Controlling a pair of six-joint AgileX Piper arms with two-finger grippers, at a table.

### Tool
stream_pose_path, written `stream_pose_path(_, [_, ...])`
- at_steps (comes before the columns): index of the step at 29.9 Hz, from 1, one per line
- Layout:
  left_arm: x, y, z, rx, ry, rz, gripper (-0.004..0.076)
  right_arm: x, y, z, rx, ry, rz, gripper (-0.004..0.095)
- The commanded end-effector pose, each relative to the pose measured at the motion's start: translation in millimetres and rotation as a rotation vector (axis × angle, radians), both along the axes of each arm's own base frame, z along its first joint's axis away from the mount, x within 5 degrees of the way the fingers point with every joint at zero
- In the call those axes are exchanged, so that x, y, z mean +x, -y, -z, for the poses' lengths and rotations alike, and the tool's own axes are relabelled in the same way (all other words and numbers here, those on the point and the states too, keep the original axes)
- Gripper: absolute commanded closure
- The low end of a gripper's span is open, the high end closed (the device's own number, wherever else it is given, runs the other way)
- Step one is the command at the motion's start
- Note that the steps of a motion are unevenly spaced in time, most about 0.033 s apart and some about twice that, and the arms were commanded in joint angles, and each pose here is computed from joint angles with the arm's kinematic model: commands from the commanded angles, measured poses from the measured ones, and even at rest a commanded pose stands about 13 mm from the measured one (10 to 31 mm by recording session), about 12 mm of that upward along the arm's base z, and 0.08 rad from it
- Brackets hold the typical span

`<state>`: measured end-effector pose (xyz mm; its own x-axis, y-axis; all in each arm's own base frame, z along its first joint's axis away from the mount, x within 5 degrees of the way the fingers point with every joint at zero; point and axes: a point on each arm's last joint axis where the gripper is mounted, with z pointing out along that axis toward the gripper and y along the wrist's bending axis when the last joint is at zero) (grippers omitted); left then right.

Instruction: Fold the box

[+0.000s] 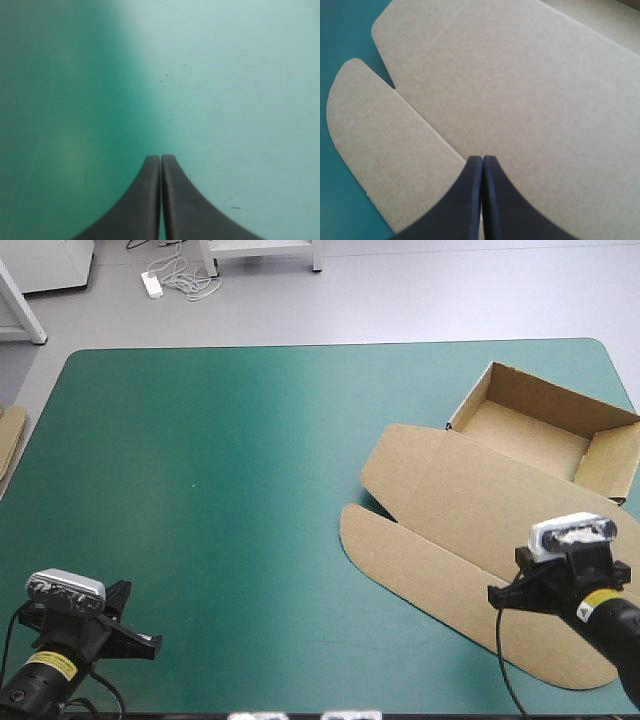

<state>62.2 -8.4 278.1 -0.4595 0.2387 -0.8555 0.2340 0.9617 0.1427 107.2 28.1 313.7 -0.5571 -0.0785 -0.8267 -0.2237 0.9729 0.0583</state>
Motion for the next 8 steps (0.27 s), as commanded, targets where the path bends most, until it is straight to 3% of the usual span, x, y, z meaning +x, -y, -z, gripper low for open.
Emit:
stream_pose_path(1, [2.4, 2.1, 0.7, -0.029, 0.101, 0.018, 0.0733, -15.2, 2.6, 6.8, 0.042, 0.132, -0.006, 0.0925])
stream_pose_path(5, [-0.9, 1.4, 3.3, -0.034, 0.123, 0.019, 0.0732, -34.1, 6.8, 29.3, 0.047, 0.14, -0.01, 0.0925])
stream_pose_path(8, [-1.3, 1.6, 4.8, -0.039, 0.109, 0.019, 0.0733, -43.0, 9.0, 26.6, 0.066, 0.231, -0.012, 0.0925])
